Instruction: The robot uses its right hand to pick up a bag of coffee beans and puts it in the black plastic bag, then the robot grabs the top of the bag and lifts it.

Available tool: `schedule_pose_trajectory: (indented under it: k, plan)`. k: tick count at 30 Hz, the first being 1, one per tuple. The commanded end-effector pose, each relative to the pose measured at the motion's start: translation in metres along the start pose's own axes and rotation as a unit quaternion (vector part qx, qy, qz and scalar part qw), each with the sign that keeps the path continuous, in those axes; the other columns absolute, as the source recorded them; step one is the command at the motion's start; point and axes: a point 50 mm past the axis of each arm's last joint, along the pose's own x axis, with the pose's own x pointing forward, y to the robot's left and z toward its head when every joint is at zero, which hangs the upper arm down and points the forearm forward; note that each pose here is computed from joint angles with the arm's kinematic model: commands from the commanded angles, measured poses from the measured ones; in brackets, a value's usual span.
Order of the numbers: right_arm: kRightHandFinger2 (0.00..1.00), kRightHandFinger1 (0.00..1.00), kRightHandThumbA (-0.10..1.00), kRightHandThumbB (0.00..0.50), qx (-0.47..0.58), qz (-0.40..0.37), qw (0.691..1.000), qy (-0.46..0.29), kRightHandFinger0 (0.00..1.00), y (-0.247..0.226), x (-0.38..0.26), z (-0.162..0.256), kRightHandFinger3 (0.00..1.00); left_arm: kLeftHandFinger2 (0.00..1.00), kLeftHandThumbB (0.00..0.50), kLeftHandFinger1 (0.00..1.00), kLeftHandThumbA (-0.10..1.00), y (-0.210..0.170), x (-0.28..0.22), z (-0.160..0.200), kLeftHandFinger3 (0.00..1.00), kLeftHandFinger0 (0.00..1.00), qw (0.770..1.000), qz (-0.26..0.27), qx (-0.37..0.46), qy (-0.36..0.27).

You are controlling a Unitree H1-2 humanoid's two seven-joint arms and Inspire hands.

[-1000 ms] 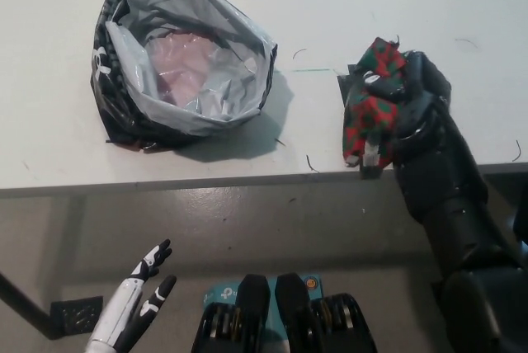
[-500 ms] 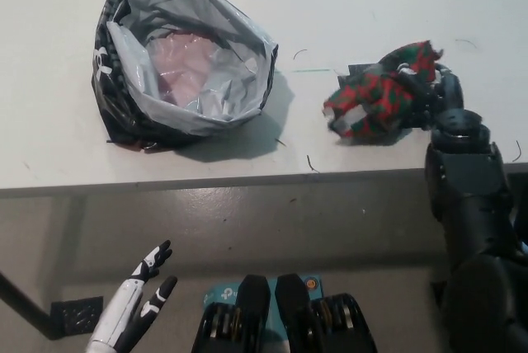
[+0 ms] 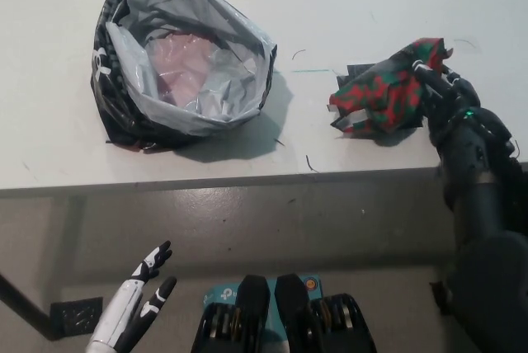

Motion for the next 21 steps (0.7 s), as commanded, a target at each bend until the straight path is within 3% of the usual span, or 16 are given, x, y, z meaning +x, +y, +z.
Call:
schedule_pose_trajectory:
  k: [1,8,11,21]
  plan:
    - [0.69,0.24,-0.1,0.032,0.463,0.133,0.874,0.062,0.0,0.048,-0.005,-0.03,1.0,1.0,0.156,1.0,0.98,0.008,0.0,0.004,1.0,1.0,1.0,0.018,0.0,-0.021]
    - [0.73,0.24,-0.1,0.049,0.473,0.167,0.864,0.054,0.0,0.06,-0.009,-0.013,1.0,1.0,0.142,1.0,0.98,0.008,-0.002,0.002,1.0,1.0,1.0,0.018,0.001,-0.025]
    - [0.73,0.25,-0.1,0.023,0.477,0.187,0.858,0.044,0.0,0.067,-0.013,-0.003,1.0,1.0,0.15,1.0,0.98,0.008,-0.001,0.003,1.0,1.0,1.0,0.017,0.001,-0.023]
    - [0.77,0.27,-0.1,0.023,0.497,0.251,0.83,0.022,0.0,0.102,-0.037,0.032,1.0,1.0,0.127,1.0,0.97,0.005,-0.001,0.001,1.0,1.0,1.0,0.018,0.001,-0.025]
